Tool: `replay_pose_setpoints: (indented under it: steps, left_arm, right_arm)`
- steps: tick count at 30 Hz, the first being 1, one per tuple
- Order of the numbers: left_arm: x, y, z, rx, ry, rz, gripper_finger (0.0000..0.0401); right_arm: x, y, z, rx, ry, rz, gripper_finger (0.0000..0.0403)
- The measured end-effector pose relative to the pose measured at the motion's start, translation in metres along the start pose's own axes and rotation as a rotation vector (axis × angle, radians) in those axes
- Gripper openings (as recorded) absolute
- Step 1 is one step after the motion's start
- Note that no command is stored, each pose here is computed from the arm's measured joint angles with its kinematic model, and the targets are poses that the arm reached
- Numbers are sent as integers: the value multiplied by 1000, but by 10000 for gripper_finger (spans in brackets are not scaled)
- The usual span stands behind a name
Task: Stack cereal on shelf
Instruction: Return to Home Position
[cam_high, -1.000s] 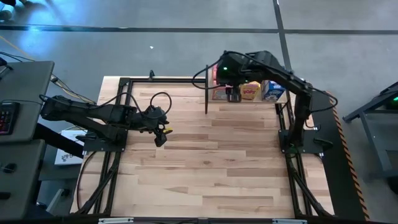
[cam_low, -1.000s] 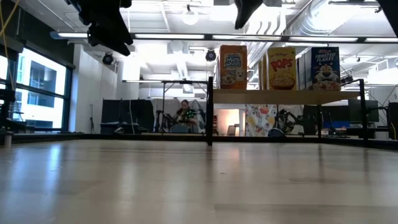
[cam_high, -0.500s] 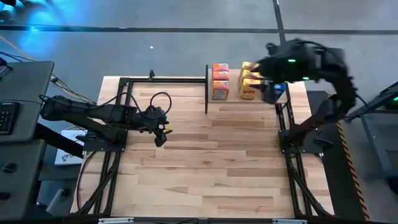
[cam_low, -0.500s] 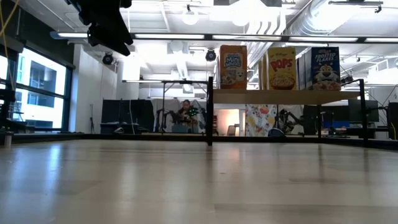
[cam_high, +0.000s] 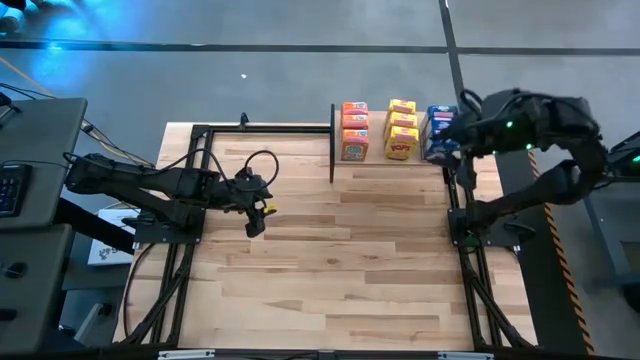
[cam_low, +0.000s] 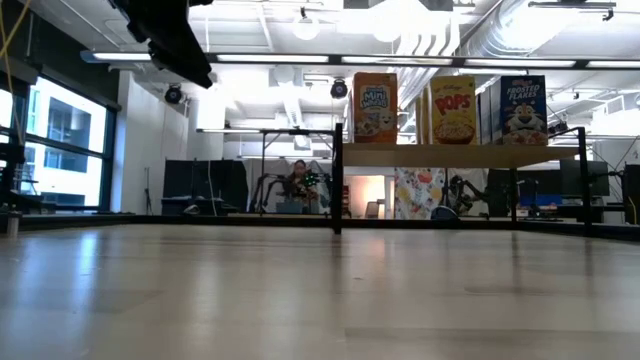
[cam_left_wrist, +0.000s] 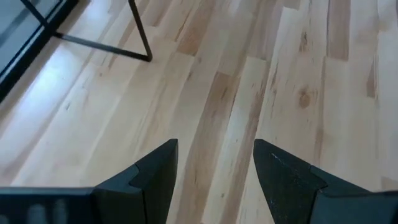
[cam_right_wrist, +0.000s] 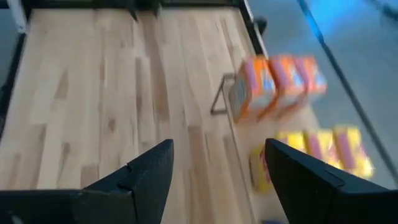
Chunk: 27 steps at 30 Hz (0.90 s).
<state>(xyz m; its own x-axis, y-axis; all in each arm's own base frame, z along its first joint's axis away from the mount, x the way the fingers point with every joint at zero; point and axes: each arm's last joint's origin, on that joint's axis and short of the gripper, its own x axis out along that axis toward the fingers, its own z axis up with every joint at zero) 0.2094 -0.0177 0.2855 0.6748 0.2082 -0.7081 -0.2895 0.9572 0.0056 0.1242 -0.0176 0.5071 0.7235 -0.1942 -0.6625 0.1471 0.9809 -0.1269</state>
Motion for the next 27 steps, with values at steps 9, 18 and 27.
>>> replay_pose_setpoints:
  steps: [9,18,27]
  left_arm:
    - [-18,1,2,-38,-89,-42,200]
    - [-64,12,-20,4,-358,-180,200]
    - [-58,29,-80,-14,-574,-339,200]
  right_arm:
    - [44,10,-59,75,-60,42,245]
    - [81,20,-121,133,-227,70,245]
    - [115,28,-159,138,-452,119,245]
